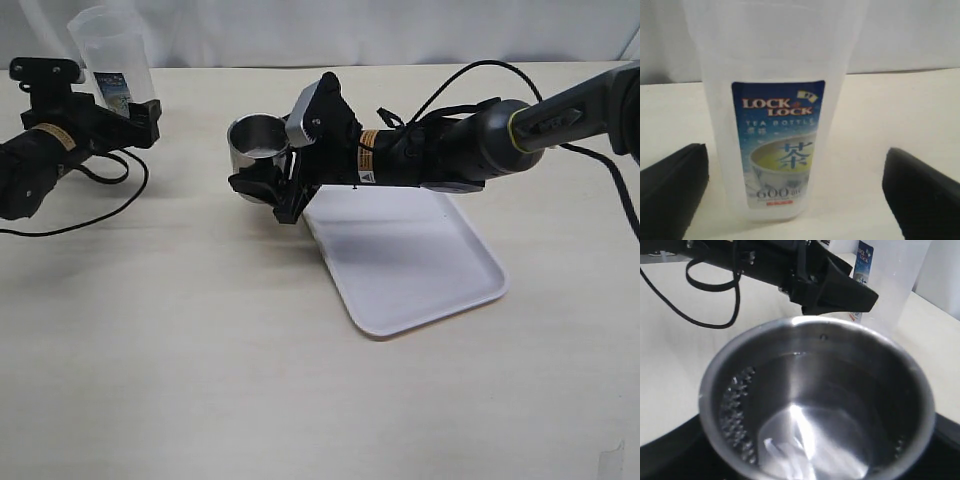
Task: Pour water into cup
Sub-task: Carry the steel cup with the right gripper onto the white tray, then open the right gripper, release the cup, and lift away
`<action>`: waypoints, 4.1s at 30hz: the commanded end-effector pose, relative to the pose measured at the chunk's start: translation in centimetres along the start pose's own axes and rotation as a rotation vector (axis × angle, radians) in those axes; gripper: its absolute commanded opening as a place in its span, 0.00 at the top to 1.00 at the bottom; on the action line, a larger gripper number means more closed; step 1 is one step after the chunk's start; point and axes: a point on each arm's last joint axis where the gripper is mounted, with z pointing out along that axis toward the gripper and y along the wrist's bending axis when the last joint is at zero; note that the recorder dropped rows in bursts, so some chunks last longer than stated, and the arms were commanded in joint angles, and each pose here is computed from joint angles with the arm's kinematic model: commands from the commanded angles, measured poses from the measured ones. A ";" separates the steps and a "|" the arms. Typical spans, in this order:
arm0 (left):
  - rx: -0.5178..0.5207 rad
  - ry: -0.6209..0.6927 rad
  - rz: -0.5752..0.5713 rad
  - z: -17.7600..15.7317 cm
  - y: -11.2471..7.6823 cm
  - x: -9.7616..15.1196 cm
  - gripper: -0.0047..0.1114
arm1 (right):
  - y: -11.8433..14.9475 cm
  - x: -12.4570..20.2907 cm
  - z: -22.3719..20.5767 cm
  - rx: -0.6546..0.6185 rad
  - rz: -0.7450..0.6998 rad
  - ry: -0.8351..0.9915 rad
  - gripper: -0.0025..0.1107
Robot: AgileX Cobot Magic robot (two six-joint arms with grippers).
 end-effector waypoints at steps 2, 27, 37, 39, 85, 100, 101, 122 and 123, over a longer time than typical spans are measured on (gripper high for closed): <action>0.006 -0.030 0.013 -3.4 -0.6 -1.2 0.21 | -0.7 -2.0 -1.0 0.016 -0.018 -0.059 0.94; 0.124 -0.146 0.005 -8.4 -2.5 1.1 0.21 | -2.8 2.7 -13.3 0.247 0.106 0.070 0.94; 0.124 -0.146 0.005 -8.4 -2.5 1.1 0.21 | -2.5 5.5 -12.2 0.225 0.118 0.011 0.94; 0.124 -0.146 0.005 -8.4 -2.5 1.1 0.21 | -2.5 6.1 -12.1 0.236 0.122 0.006 0.94; 0.121 -0.147 0.003 -8.4 -2.4 1.1 0.21 | -1.8 10.1 -11.0 0.237 0.123 0.046 0.84; 0.121 -0.147 0.003 -8.4 -2.4 1.1 0.21 | -2.4 9.4 -11.3 0.282 0.131 0.026 0.10; 0.121 -0.147 0.003 -8.4 -2.4 1.1 0.21 | -2.4 9.1 -11.4 0.282 0.123 0.022 0.10; 0.121 -0.153 0.005 -8.5 -2.4 0.9 0.21 | -1.2 -3.5 -17.0 0.421 0.035 -0.189 0.50; 0.121 -0.163 0.007 -8.5 -2.4 0.5 0.21 | -0.7 -4.4 -17.6 0.423 0.053 -0.210 0.57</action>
